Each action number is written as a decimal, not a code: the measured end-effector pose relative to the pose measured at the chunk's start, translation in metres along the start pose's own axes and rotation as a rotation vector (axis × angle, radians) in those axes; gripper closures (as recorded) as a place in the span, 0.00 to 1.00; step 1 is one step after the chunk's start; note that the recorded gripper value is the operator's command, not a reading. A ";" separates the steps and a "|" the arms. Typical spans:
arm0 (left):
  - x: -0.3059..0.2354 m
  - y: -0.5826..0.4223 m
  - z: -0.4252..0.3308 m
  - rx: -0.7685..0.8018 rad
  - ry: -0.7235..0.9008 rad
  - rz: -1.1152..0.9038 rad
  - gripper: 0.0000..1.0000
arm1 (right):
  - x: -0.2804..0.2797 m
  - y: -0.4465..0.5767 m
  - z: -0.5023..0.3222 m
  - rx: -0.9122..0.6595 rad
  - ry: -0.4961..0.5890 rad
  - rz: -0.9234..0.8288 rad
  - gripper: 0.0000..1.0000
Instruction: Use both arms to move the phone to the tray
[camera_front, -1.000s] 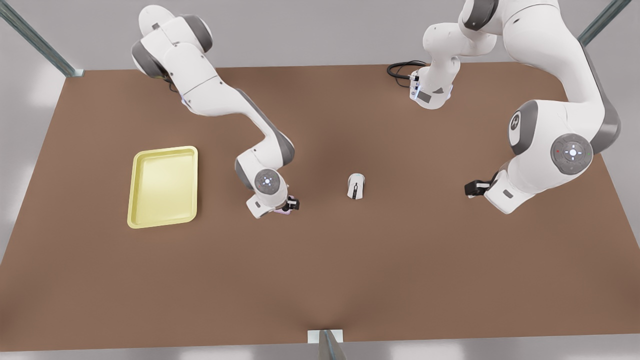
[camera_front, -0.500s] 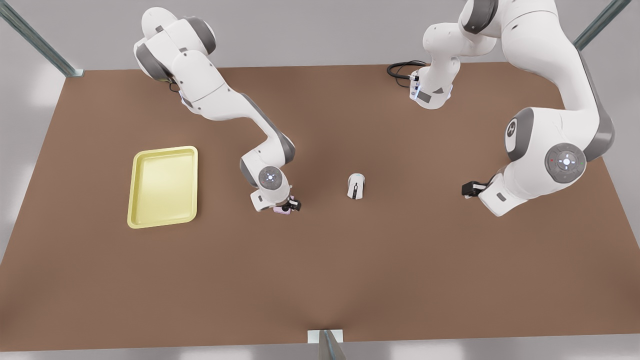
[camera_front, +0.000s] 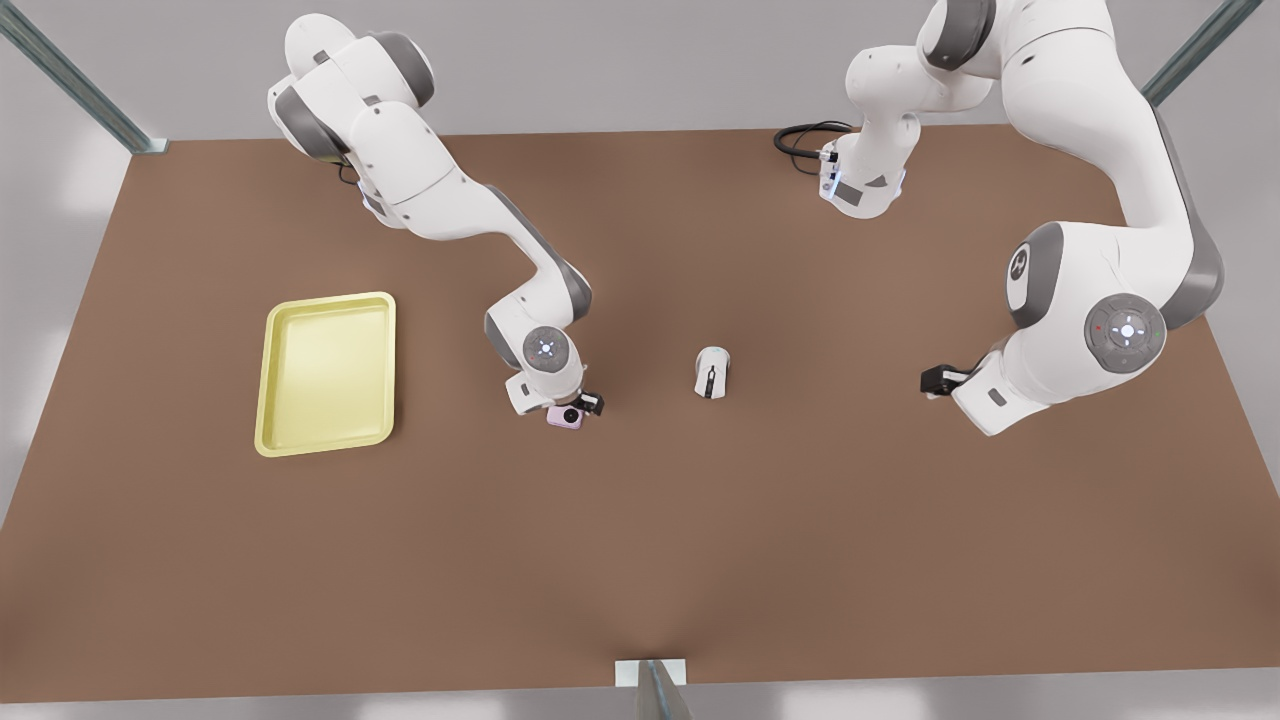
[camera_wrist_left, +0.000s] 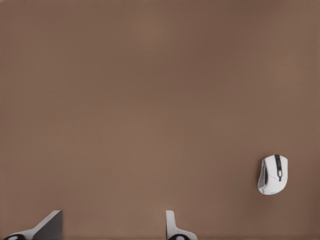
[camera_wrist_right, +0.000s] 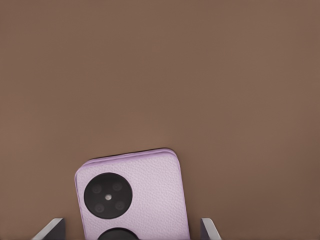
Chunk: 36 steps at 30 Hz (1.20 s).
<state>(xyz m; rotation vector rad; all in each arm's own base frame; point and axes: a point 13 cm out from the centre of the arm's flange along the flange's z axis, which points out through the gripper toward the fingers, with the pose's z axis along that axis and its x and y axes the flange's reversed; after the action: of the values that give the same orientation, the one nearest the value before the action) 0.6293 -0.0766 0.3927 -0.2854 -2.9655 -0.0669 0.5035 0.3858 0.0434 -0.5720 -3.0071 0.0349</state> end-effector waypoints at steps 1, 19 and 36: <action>0.000 0.000 0.000 0.000 0.000 0.001 0.00 | 0.000 0.000 0.001 0.000 0.000 -0.001 0.00; -0.005 0.000 0.006 0.001 -0.002 0.019 0.00 | 0.000 -0.003 0.012 -0.002 0.016 -0.029 0.25; -0.003 -0.011 -0.002 0.001 -0.012 0.030 0.00 | -0.099 -0.233 -0.095 0.002 -0.019 0.144 0.26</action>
<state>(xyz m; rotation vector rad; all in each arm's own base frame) 0.6304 -0.0877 0.3937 -0.3313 -2.9721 -0.0601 0.5176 0.1336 0.1395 -0.7906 -2.9777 0.0519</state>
